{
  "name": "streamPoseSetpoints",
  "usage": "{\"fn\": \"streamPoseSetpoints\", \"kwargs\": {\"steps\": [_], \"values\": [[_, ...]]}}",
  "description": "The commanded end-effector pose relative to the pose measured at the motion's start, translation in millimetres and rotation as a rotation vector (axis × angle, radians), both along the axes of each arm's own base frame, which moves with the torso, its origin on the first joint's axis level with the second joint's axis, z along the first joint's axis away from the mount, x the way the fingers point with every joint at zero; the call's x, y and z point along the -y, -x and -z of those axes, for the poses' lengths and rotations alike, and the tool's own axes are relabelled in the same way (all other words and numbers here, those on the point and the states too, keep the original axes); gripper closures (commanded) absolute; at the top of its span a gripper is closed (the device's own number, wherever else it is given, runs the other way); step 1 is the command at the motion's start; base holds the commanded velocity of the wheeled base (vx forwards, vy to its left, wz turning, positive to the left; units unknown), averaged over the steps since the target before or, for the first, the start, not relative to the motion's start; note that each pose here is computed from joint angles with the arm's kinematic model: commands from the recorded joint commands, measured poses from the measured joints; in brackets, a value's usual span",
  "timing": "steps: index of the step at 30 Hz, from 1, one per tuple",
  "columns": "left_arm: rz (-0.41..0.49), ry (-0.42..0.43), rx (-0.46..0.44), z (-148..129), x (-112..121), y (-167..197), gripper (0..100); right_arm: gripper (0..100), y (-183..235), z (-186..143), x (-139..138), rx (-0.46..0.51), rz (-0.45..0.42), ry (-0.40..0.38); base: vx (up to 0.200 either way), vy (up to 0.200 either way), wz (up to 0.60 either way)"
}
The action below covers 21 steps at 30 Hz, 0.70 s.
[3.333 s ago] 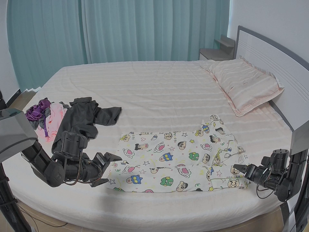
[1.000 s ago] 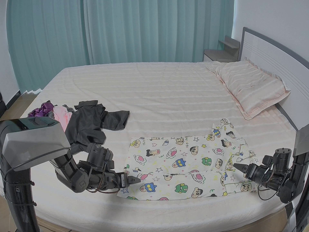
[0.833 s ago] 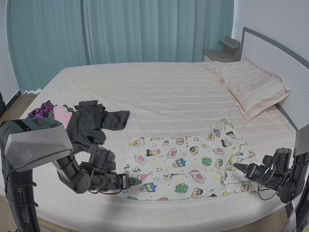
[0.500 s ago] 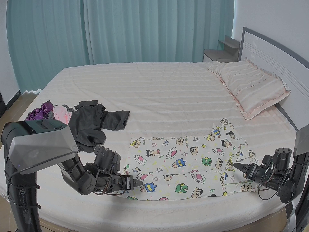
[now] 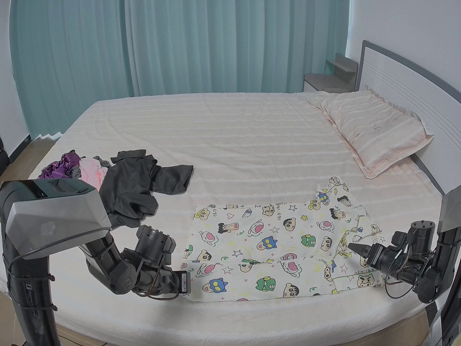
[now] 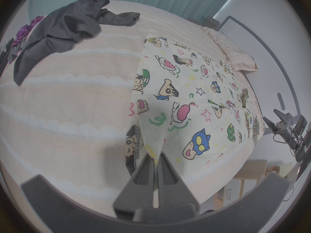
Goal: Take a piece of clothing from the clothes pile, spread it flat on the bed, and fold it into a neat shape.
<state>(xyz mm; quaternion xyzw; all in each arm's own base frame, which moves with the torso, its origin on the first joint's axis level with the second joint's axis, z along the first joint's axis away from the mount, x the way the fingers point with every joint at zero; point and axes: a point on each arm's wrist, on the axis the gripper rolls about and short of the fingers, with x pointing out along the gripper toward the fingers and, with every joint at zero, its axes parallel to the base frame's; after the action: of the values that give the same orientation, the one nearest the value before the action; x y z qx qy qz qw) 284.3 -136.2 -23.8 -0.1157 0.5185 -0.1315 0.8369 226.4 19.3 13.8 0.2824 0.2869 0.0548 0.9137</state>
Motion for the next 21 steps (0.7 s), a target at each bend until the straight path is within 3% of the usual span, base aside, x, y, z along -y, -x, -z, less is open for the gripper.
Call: {"fn": "streamPoseSetpoints", "kwargs": {"steps": [1, 8, 9, 16, 21], "values": [[-0.008, -0.009, 0.010, -3.6, -1.5, 2.0, 100, 0, -0.7, -1.2, -0.1, 0.015, 0.000, -0.001, 0.000, 0.000, 0.00], [-0.006, -0.030, -0.002, -1.2, 0.0, 6.9, 100, 0, -0.7, -1.2, -0.1, 0.015, 0.000, -0.001, 0.000, 0.000, 0.00], [-0.005, -0.030, -0.002, -1.2, 0.4, 7.1, 0, 0, -0.6, -1.1, -0.1, 0.013, 0.000, -0.001, 0.000, 0.000, 0.00], [-0.016, -0.030, 0.001, -2.7, -1.6, 7.8, 0, 0, -1.2, -1.3, 1.7, 0.017, 0.008, 0.001, 0.000, 0.000, 0.00], [-0.124, 0.062, 0.060, -23.6, -5.4, -8.0, 0, 0, -1.2, -3.0, 2.5, 0.027, 0.013, 0.013, 0.000, 0.000, 0.00]]}}
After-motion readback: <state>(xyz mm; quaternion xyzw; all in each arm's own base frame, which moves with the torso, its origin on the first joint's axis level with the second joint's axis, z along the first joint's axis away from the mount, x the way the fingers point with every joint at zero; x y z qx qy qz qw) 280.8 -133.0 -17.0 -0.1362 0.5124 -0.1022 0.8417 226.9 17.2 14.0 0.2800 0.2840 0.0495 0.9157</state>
